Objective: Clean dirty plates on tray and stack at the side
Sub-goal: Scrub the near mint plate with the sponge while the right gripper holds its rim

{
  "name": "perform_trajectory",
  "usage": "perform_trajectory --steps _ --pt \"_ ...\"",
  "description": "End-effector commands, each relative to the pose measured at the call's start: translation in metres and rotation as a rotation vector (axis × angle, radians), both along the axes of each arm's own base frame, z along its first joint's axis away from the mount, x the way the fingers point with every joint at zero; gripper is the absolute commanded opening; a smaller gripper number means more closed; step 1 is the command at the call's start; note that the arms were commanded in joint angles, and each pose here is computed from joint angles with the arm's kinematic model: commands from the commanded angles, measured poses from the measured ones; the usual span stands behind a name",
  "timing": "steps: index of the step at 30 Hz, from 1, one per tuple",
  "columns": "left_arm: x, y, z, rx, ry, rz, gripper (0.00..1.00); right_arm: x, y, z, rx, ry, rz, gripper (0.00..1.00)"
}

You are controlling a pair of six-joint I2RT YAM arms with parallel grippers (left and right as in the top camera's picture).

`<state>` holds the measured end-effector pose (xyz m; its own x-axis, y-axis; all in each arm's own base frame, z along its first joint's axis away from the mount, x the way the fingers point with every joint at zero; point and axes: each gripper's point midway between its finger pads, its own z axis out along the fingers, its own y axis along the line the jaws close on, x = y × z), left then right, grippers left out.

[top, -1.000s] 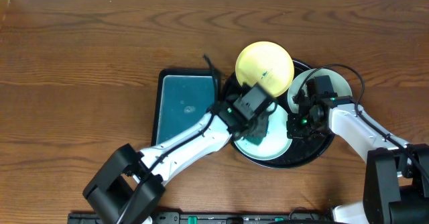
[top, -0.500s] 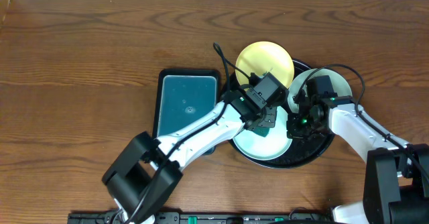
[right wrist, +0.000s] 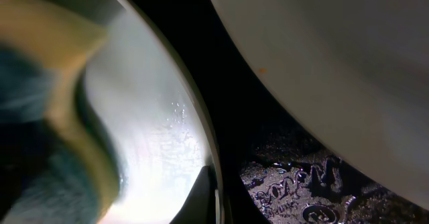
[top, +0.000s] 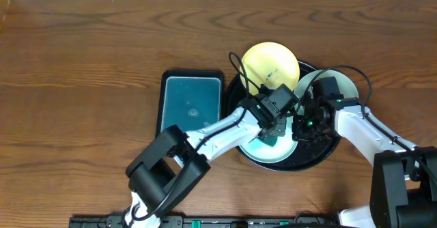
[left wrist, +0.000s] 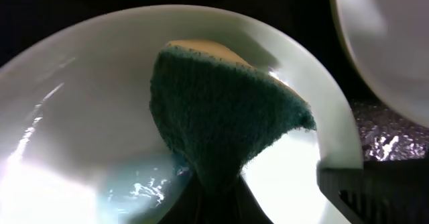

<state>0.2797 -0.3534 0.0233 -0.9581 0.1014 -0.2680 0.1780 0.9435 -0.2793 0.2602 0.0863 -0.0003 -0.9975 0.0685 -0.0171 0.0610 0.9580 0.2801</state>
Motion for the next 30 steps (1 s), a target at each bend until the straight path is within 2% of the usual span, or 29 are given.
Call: perform_trajectory --steps 1,8,17,20,25,30 --pt "-0.003 0.009 -0.024 0.066 0.037 0.015 0.08 -0.014 0.003 -0.011 -0.023 0.046 0.031 0.01" --pt "-0.008 0.05 -0.034 0.227 0.072 0.058 0.08 -0.015 0.003 -0.011 -0.023 0.052 0.031 0.01" --pt "0.001 0.079 -0.028 0.27 0.104 0.081 0.07 -0.017 0.002 -0.011 -0.025 0.06 0.031 0.01" --pt "0.004 0.07 -0.01 0.219 0.07 0.033 0.07 -0.017 0.002 -0.011 -0.025 0.06 0.031 0.01" --pt "0.015 0.037 0.034 0.045 -0.036 -0.057 0.08 -0.017 0.002 -0.011 -0.025 0.06 0.031 0.01" --pt "0.014 0.006 0.051 -0.11 -0.041 -0.108 0.07 -0.017 0.002 -0.011 -0.025 0.06 0.031 0.01"
